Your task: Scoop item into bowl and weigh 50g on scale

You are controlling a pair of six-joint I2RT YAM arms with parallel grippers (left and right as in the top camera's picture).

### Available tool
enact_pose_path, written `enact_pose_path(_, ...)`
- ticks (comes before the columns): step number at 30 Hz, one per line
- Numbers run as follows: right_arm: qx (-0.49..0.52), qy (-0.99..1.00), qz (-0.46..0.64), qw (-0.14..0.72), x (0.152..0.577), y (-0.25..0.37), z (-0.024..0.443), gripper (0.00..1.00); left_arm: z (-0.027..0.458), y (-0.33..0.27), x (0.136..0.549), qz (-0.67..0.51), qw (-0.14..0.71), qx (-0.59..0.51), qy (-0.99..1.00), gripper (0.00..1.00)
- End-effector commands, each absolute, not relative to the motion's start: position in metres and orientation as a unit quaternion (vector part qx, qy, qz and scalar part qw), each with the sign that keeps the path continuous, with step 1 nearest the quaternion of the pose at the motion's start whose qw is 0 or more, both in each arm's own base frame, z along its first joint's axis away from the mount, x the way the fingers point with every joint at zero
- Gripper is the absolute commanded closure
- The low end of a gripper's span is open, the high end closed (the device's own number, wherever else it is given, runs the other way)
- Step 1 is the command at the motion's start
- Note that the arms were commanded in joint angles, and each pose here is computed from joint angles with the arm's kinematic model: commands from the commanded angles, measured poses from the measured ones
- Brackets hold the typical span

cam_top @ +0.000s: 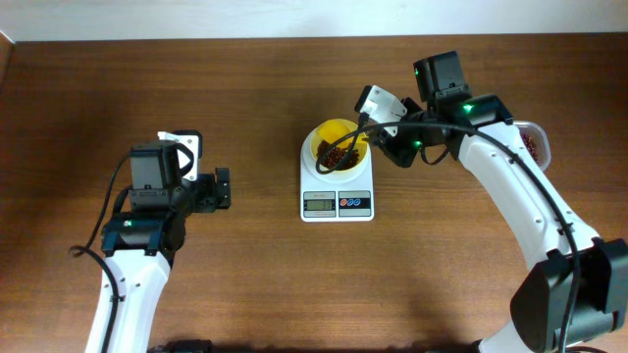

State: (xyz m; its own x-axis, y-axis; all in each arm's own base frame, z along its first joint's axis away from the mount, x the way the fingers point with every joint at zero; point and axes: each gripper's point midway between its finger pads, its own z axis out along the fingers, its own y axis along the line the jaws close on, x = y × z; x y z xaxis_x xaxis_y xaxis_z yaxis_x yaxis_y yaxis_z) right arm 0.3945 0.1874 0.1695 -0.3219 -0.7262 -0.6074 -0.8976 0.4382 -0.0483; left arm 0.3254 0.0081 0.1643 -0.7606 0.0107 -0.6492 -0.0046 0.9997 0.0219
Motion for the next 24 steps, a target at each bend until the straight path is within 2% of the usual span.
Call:
enact_pose_path(1, -0.506, 0.786, 0.162, 0.316, 0.395, 0.194, 0.195, 0.96, 0.162, 0.011, 0.325, 0.018, 0.343, 0.005, 0.939, 0.01)
enact_pose_path(4, -0.483, 0.816, 0.090, 0.305, 0.410, 0.166, 0.187, 0.96, 0.162, 0.011, 0.325, 0.018, 0.343, 0.005, 0.939, 0.01)
enact_pose_path(7, -0.390, 0.836, 0.186, 0.338, 0.417, 0.190, 0.208, 0.96, 0.162, 0.011, 0.325, 0.018, 0.343, 0.005, 0.939, 0.01)
enact_pose_path(10, -0.269, 0.861, 0.224, 0.369, 0.439, 0.170, 0.232, 0.96, 0.162, 0.011, 0.325, 0.018, 0.343, 0.005, 0.939, 0.01)
enact_pose_path(13, -0.205, 0.858, 0.269, 0.386, 0.446, 0.120, 0.253, 0.96, 0.162, 0.011, 0.325, 0.018, 0.343, 0.005, 0.939, 0.01)
enact_pose_path(17, 0.007, 0.878, 0.301, 0.371, 0.450, 0.006, 0.253, 0.96, 0.162, 0.011, 0.325, 0.018, 0.343, 0.005, 0.939, 0.01)
enact_pose_path(20, 0.131, 0.888, 0.288, 0.334, 0.423, -0.071, 0.234, 0.96, 0.162, 0.011, 0.325, 0.018, 0.343, 0.005, 0.939, 0.01)
enact_pose_path(23, 0.189, 0.900, 0.267, 0.289, 0.397, -0.098, 0.216, 0.96, 0.162, 0.011, 0.325, 0.018, 0.343, 0.005, 0.939, 0.01)
enact_pose_path(24, 0.175, 0.915, 0.237, 0.275, 0.389, -0.101, 0.207, 0.96, 0.162, 0.011, 0.325, 0.018, 0.343, 0.005, 0.939, 0.01)
